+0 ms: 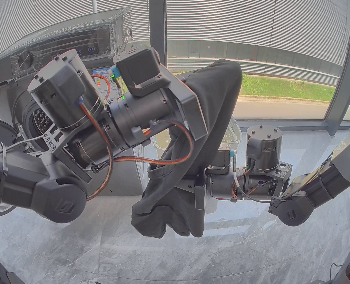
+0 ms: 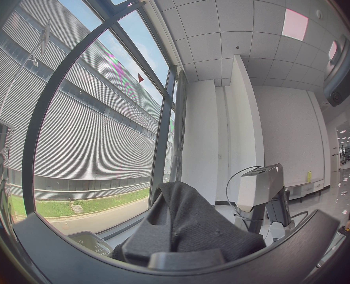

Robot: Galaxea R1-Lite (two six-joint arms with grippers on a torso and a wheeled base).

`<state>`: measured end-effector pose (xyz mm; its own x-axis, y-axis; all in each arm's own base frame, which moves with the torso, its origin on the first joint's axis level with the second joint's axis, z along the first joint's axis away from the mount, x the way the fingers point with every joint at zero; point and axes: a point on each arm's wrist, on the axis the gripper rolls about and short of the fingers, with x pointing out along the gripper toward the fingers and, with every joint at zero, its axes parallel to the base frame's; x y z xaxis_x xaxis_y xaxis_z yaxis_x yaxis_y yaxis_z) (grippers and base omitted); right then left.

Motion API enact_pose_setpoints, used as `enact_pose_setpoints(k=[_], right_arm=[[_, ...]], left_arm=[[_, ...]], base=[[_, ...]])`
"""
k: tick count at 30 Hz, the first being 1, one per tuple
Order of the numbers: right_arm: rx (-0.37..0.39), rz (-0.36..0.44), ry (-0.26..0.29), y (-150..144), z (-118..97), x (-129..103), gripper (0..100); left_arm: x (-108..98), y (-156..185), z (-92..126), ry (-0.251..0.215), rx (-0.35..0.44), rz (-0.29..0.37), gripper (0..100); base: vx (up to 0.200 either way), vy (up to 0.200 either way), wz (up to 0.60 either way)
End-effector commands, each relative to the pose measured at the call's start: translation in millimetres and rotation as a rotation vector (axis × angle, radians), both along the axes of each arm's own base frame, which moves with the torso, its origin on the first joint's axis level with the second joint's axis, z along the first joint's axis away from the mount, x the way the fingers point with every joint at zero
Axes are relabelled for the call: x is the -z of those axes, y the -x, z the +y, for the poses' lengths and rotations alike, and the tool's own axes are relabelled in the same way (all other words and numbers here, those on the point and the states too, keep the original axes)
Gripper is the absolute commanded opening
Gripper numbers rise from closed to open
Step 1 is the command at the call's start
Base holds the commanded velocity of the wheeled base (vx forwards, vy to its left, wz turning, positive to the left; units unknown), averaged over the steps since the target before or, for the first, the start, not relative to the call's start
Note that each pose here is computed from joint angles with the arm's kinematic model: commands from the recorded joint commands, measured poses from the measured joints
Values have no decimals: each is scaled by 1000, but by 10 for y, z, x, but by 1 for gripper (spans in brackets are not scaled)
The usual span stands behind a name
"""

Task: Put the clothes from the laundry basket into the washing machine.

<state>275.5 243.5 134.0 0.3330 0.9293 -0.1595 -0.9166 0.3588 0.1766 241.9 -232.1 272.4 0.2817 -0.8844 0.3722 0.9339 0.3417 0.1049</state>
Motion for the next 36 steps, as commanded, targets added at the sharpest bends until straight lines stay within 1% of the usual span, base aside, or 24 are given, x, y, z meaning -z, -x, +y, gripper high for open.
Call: enact_pose_setpoints(k=[1,4,5,7,8,9,11,13,14,18,19,20,23,25,27,28,29,30,32,34,35,36], right_arm=[[-22,-15,-15,194,-70,-142,0],[-52,2,-5,493,-254,-191,0],[-52,2,-5,493,-254,-191,0],[-108,4,-13,869,-473,-276,0],[-124,-2,-22,986,-545,-312,0],[-127,-4,-24,1003,-555,-320,0],[-173,-26,-60,1236,-674,-434,0],[-202,-41,-88,1365,-711,-515,0],[-208,-47,-96,1391,-715,-539,0],[-212,-53,-103,1415,-722,-562,0],[-212,-53,-103,1415,-722,-562,0],[-212,-53,-105,1417,-724,-566,0],[-201,-38,-91,1426,-742,-517,0],[-160,9,-56,1425,-797,-394,0],[-81,79,-7,1407,-924,-205,0],[-68,91,2,1400,-955,-169,0],[-47,101,9,1382,-997,-139,0],[-41,99,5,1375,-1007,-149,0],[-42,83,-9,1362,-995,-199,0],[-28,74,-19,1328,-987,-234,0],[-7,84,-18,1302,-1002,-224,0],[46,114,-10,1236,-1048,-178,0]], left_arm=[[29,-80,39,2,-43,14,0],[163,-295,153,-10,-118,57,0],[163,-295,153,-10,-118,57,0],[386,-582,285,-42,-195,103,0],[475,-674,327,-54,-217,120,0],[492,-689,331,-57,-220,124,0],[712,-866,367,-77,-251,154,0],[913,-992,366,-92,-267,174,0],[974,-1027,354,-96,-270,178,0],[1217,-1112,288,-110,-269,197,0],[1217,-1112,288,-110,-269,197,100],[1278,-1130,278,-114,-269,202,100],[1342,-1170,314,-112,-283,203,100],[1401,-1221,457,-110,-319,199,100],[1484,-1230,669,-111,-365,180,100],[1513,-1222,725,-112,-378,179,100],[1576,-1193,827,-118,-398,181,100],[1603,-1132,875,-117,-402,181,100],[1661,-1016,913,-139,-398,216,100],[1738,-905,962,-175,-379,256,100],[1786,-865,988,-195,-358,271,100],[1845,-819,1033,-223,-338,285,100]], base=[[0,0,0],[0,0,0],[0,0,0],[0,0,0],[0,0,0],[0,0,0],[0,0,0],[0,0,0],[0,0,0],[0,0,0],[0,0,0],[0,0,0],[0,0,0],[0,0,0],[0,0,0],[0,0,0],[0,0,0],[0,0,0],[0,0,0],[0,0,0],[0,0,0],[0,0,0]])
